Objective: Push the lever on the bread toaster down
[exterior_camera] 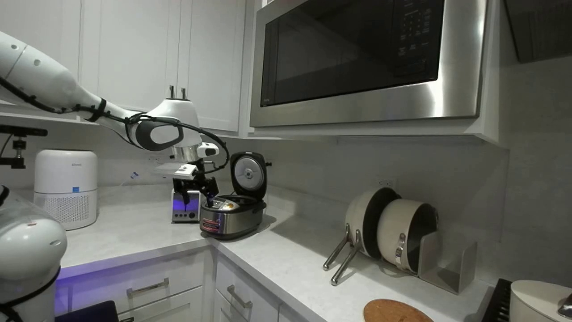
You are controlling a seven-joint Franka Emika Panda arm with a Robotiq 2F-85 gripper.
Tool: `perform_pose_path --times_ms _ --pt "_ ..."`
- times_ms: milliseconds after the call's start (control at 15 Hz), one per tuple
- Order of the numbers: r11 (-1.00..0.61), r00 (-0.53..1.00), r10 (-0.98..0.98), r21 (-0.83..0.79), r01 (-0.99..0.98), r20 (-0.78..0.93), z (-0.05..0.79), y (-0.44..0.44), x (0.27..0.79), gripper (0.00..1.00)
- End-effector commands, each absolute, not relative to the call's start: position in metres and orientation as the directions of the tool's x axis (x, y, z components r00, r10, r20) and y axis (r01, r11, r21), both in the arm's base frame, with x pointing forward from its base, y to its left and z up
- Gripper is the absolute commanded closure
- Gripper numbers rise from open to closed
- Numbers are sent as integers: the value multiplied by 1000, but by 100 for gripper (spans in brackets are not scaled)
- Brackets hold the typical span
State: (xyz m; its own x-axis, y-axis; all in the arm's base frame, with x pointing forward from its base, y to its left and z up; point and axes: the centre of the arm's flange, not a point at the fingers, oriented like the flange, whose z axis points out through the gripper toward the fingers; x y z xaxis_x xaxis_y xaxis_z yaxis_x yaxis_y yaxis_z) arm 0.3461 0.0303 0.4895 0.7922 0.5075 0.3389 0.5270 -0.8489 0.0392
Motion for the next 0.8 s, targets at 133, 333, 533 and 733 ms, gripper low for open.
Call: perform_pose_path --times_ms 133,333,533,733 --pt "-772 672 574 36 634 469 467 76 383 0" --pt "-746 620 580 39 664 528 460 102 400 0" --pt "-741 579 555 37 671 598 452 123 416 0" --pt "-738 558 522 14 674 645 445 140 430 0"
